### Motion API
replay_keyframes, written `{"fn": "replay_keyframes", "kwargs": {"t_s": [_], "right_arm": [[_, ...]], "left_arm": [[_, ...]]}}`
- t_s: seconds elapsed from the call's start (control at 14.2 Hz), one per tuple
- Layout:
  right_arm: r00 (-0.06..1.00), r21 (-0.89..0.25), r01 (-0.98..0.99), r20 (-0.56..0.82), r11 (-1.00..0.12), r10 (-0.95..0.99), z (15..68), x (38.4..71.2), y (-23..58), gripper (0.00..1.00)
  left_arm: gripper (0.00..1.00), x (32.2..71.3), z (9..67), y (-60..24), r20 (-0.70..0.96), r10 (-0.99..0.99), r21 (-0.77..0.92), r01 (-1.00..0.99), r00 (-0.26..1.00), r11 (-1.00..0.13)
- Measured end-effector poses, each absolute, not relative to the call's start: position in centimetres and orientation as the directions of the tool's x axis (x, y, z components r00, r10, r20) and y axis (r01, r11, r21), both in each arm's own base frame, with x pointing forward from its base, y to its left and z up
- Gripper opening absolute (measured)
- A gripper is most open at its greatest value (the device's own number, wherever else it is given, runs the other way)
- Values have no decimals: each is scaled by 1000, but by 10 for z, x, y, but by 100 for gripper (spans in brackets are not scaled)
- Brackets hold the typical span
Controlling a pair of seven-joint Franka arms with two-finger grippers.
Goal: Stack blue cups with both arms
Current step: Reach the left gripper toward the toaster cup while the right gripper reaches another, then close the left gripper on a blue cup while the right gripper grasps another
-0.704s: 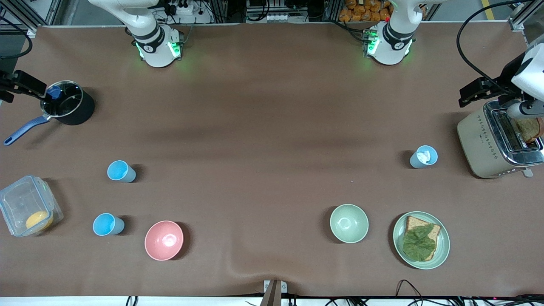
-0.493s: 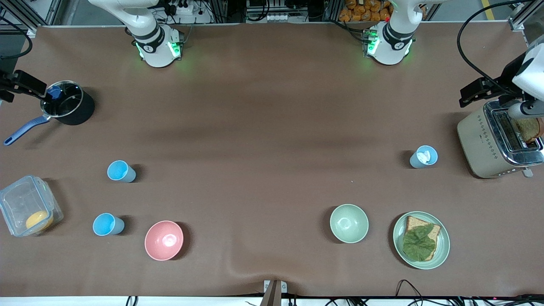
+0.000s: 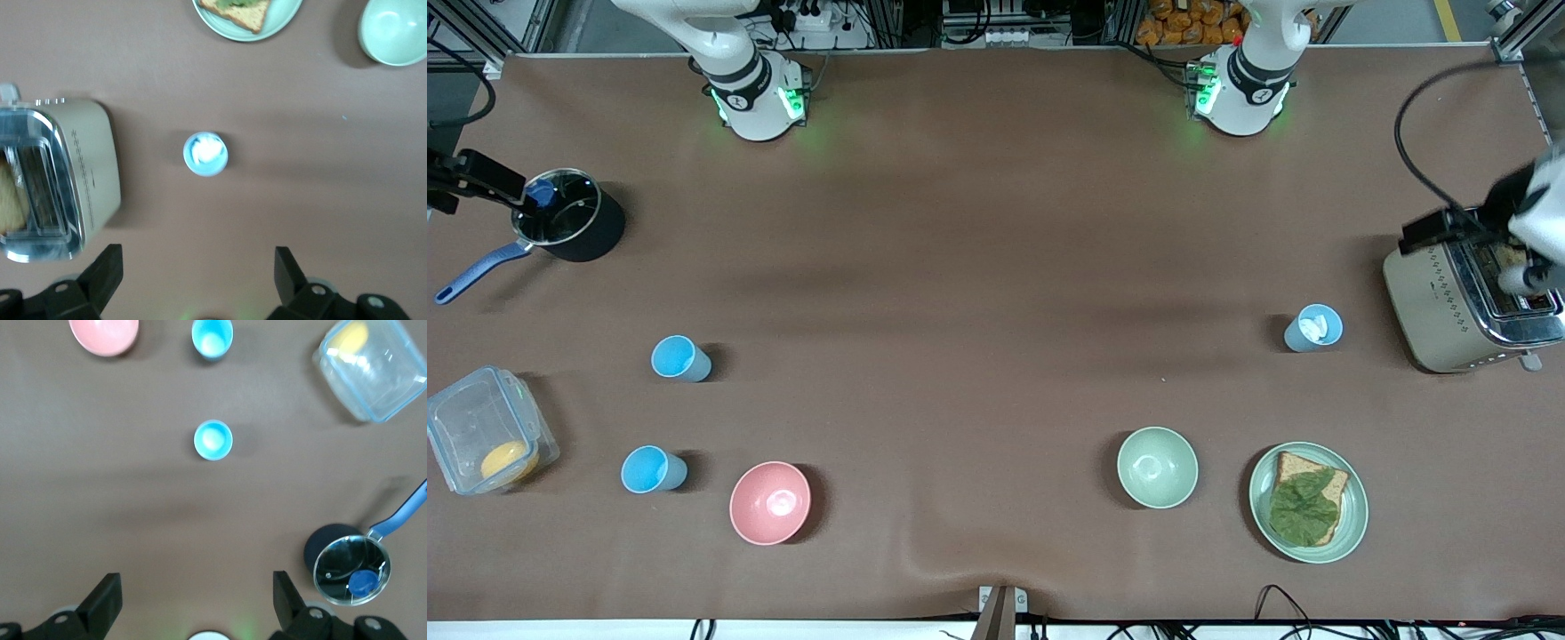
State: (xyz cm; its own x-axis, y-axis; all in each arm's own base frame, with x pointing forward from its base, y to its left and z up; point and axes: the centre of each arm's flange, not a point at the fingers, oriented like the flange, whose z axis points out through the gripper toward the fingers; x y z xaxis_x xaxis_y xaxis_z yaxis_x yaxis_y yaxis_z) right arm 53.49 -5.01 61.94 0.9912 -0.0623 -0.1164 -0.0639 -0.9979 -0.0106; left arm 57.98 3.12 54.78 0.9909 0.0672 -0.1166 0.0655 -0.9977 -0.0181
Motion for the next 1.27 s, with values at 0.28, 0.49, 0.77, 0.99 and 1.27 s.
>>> {"fn": "replay_keyframes", "kwargs": {"t_s": [0.28,0.49,0.77,0.99,1.27], "right_arm": [[969,5,-120,-217,-993,-119,498,589,-82,100],[955,37,-172,-240,-984,-176,415,608,-125,100],[923,38,-209,-324,-977,-209,320,608,-170,100],[926,14,-217,-315,-976,-211,300,610,-165,100],[958,1,-208,-201,-978,-204,272,603,-151,100]], "left_arm": [[100,585,461,47,-94,61,-13,60,994,-998],[100,573,397,51,-125,66,-10,66,990,-998],[100,559,324,75,-157,107,-4,107,982,-994],[100,561,289,75,-174,105,1,107,979,-994],[98,561,263,76,-198,106,5,109,974,-994]]}}
